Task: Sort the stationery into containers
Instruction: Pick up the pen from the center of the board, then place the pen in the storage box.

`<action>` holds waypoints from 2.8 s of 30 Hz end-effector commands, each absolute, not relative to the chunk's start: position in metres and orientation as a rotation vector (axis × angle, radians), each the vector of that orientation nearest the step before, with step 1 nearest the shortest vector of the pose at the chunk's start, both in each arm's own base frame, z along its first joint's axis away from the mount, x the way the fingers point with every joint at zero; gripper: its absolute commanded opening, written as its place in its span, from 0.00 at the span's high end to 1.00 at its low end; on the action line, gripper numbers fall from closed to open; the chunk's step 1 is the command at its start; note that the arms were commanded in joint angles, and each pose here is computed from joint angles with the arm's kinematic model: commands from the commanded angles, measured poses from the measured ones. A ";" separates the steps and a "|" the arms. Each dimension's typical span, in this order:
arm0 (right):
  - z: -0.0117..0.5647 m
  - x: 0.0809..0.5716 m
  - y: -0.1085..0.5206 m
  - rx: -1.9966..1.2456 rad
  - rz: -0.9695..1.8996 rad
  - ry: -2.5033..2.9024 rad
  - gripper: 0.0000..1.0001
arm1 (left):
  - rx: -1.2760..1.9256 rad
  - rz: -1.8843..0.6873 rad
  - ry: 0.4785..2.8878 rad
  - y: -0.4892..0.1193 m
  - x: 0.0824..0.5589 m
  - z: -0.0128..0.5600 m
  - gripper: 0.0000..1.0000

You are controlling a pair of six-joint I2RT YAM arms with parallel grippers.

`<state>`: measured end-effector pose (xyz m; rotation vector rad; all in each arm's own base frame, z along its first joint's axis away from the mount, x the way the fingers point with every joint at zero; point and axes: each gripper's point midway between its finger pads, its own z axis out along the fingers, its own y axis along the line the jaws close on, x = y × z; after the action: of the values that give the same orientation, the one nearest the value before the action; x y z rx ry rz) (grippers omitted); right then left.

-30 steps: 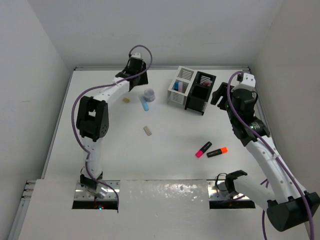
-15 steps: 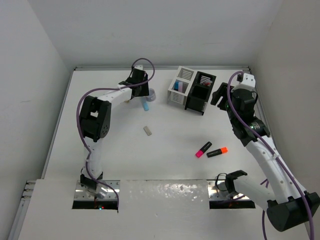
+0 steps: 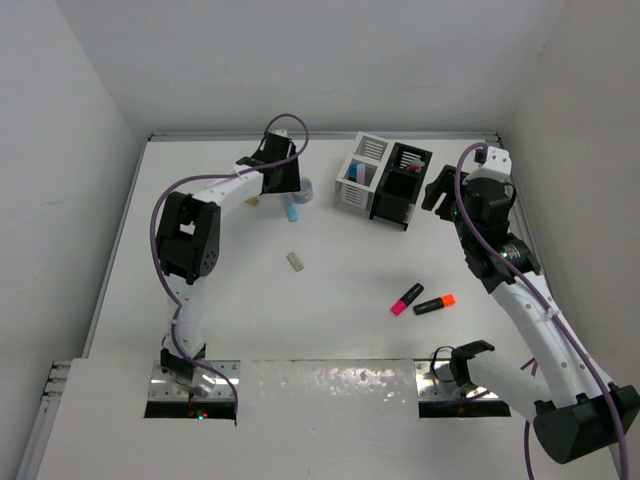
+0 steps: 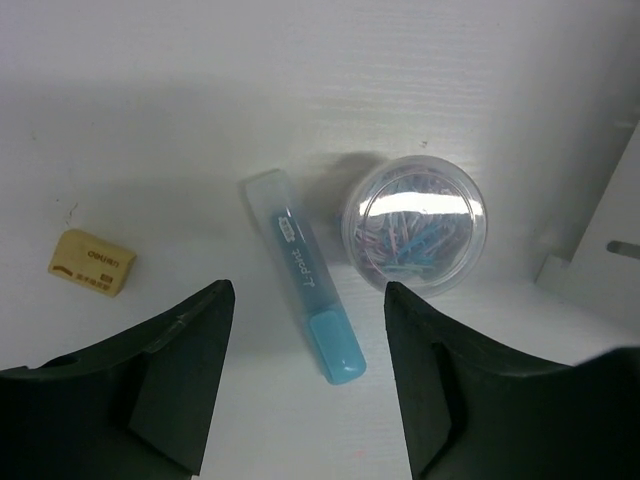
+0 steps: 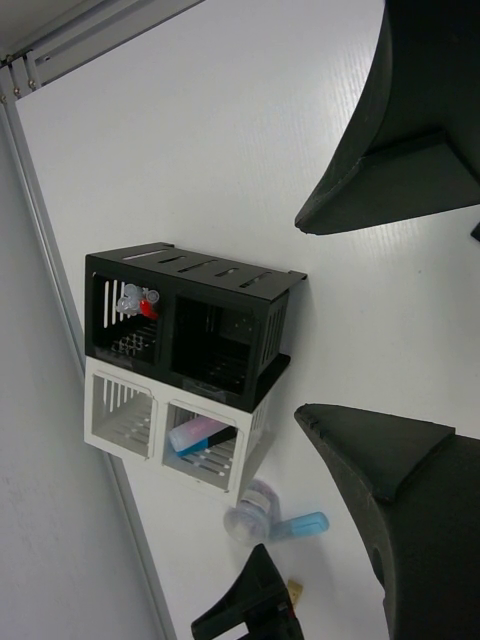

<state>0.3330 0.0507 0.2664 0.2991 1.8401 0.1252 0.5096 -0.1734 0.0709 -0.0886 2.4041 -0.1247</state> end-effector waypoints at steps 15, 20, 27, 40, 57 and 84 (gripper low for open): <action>0.291 0.334 0.050 0.305 0.138 1.776 0.32 | -0.021 -0.178 2.470 -0.190 0.470 0.049 0.44; 0.293 0.333 0.049 0.303 0.132 1.775 0.32 | -0.044 -0.134 2.438 -0.189 0.490 0.047 0.41; 0.297 0.329 0.044 0.315 0.110 1.762 0.32 | -0.072 -0.069 2.479 -0.181 0.499 0.017 0.39; 0.301 0.327 0.040 0.331 0.106 1.745 0.32 | -0.205 -0.027 2.500 -0.138 0.501 0.035 1.00; 0.289 0.337 0.049 0.283 0.130 1.729 0.32 | 0.560 -0.435 1.789 -0.340 0.498 0.276 1.00; 0.293 0.320 0.036 0.305 0.066 1.787 0.32 | 0.525 -0.457 1.432 -0.379 0.530 0.220 1.00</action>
<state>0.3179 0.0387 0.2673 0.2789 1.8427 0.0616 0.5218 -0.3758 0.1933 0.5496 1.5761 -0.4431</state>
